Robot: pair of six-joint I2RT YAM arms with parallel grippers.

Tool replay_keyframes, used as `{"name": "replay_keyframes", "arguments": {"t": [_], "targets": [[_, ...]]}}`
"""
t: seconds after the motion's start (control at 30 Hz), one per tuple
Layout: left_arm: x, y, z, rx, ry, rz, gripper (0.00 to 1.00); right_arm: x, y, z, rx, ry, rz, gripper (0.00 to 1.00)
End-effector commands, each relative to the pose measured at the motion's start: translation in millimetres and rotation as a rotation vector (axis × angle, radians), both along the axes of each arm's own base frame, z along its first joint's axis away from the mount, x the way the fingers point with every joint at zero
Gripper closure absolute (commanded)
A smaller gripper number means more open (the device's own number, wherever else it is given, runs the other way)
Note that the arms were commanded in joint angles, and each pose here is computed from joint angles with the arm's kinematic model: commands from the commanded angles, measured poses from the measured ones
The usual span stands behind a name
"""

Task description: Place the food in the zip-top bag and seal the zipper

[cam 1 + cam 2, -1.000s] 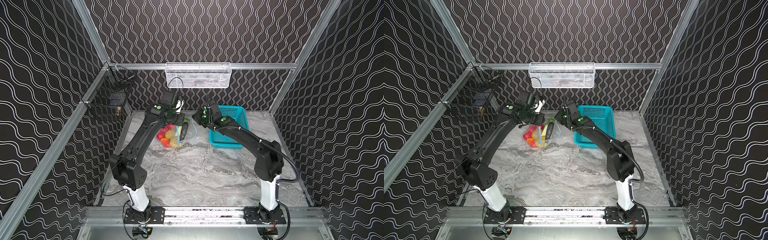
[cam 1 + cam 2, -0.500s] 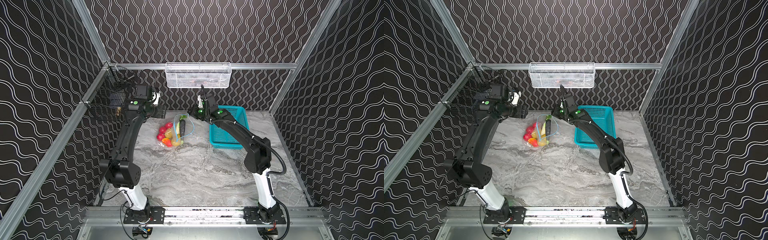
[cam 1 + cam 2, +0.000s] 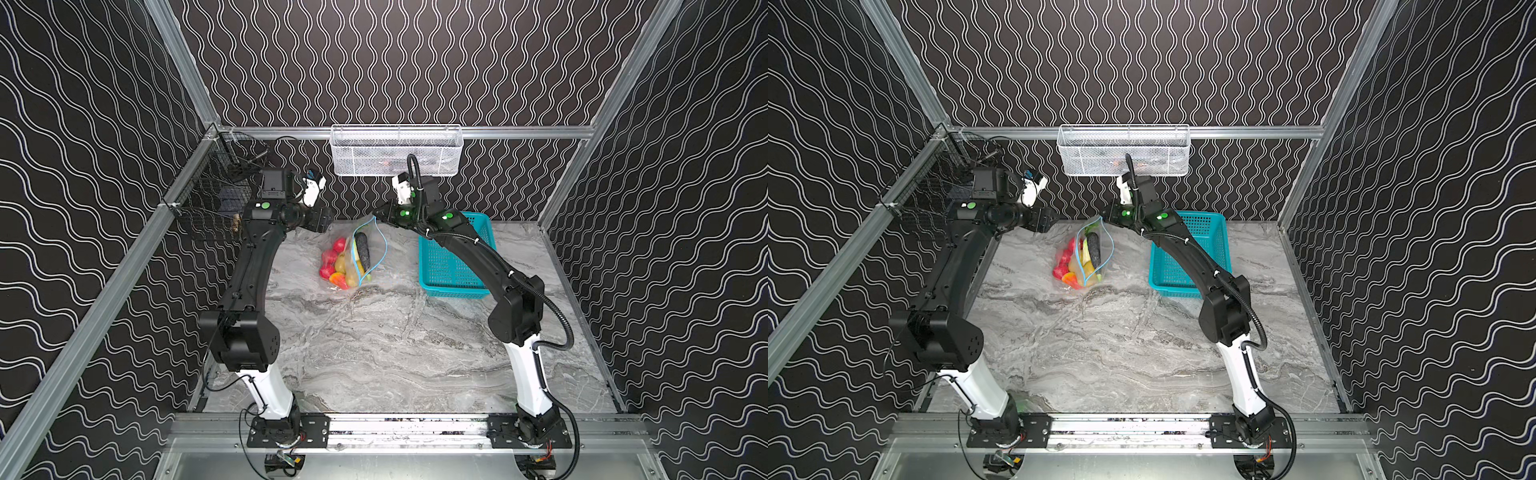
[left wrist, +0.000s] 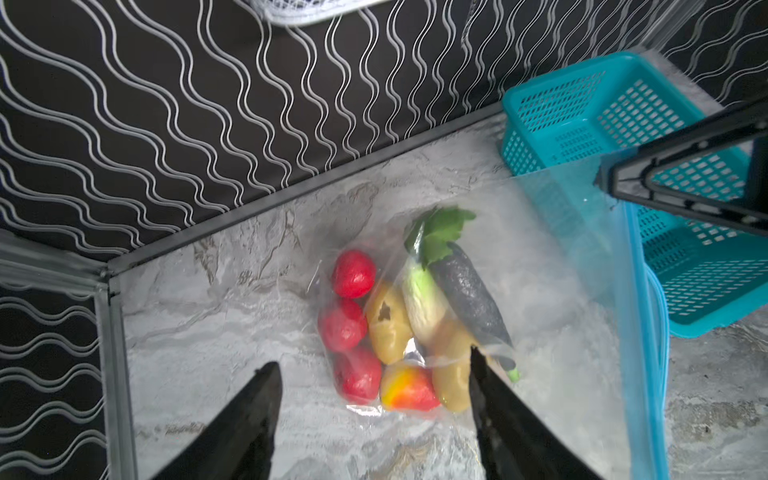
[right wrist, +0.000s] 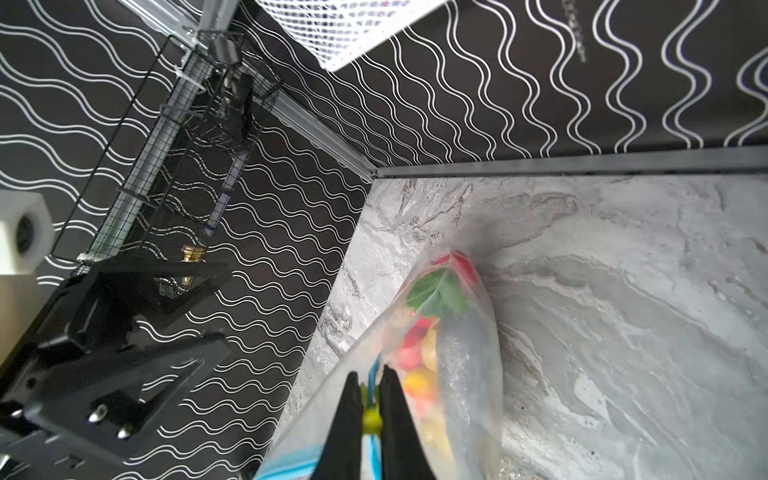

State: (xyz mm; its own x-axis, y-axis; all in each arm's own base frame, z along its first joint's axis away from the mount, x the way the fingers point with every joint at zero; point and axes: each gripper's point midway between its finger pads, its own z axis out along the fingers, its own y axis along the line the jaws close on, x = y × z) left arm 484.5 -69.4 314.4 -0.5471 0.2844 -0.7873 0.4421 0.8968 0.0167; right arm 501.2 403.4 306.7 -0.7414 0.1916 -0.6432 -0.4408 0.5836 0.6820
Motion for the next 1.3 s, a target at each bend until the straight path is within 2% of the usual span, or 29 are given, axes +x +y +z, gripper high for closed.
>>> {"name": "replay_keyframes", "arguments": {"t": [0.0,0.07,0.1,0.13,0.17,0.3,0.47,0.5,0.53,0.77,0.87,1.03,1.1,1.17,1.27], "targets": [[11.7,-9.6,24.6,-0.002,-0.137,-0.071,0.29,0.3,1.9,23.7,0.022,-0.095,0.041,0.99],[14.4,-10.8,26.5,0.009,-0.128,-0.091,0.30,-0.3,1.6,32.8,0.036,-0.113,0.052,0.99],[17.0,-10.8,26.7,0.013,-0.123,-0.094,0.27,-2.2,2.8,38.8,0.049,-0.127,0.067,0.99],[18.8,-10.1,28.6,0.016,-0.127,-0.095,0.19,-3.5,3.1,44.8,0.060,-0.138,0.075,0.99],[20.5,-9.4,29.0,0.021,-0.133,-0.092,0.17,-5.2,3.7,50.2,0.070,-0.147,0.083,0.98],[21.5,-8.4,37.6,0.027,-0.190,-0.087,0.17,-16.6,11.1,70.3,0.136,-0.198,0.175,0.97],[7.7,-19.5,64.2,-0.007,-0.255,-0.155,0.15,-23.5,16.1,74.7,0.156,-0.213,0.248,0.97],[6.9,-20.6,67.2,-0.006,-0.256,-0.165,0.11,-25.3,15.8,77.3,0.158,-0.219,0.254,0.97],[6.1,-21.7,70.7,-0.007,-0.256,-0.173,0.01,-26.3,14.6,79.9,0.158,-0.224,0.256,0.97],[14.0,-18.8,67.4,0.017,-0.254,-0.166,0.01,-41.4,9.0,100.6,0.180,-0.265,0.310,0.97],[10.3,-20.1,74.7,-0.001,-0.293,-0.163,0.02,-44.7,6.7,103.2,0.181,-0.265,0.326,0.97],[-1.8,-37.3,75.0,-0.003,-0.313,-0.304,0.02,-54.5,4.4,109.1,0.214,-0.264,0.406,0.97],[-9.9,-47.2,66.0,0.002,-0.311,-0.417,0.16,-58.5,3.0,107.9,0.210,-0.269,0.436,0.97],[-20.5,-55.6,56.4,0.010,-0.308,-0.517,0.17,-62.0,2.3,104.8,0.200,-0.272,0.459,0.96],[-30.5,-61.2,51.0,0.001,-0.305,-0.577,0.17,-65.7,1.6,100.1,0.192,-0.269,0.488,0.96]]}}
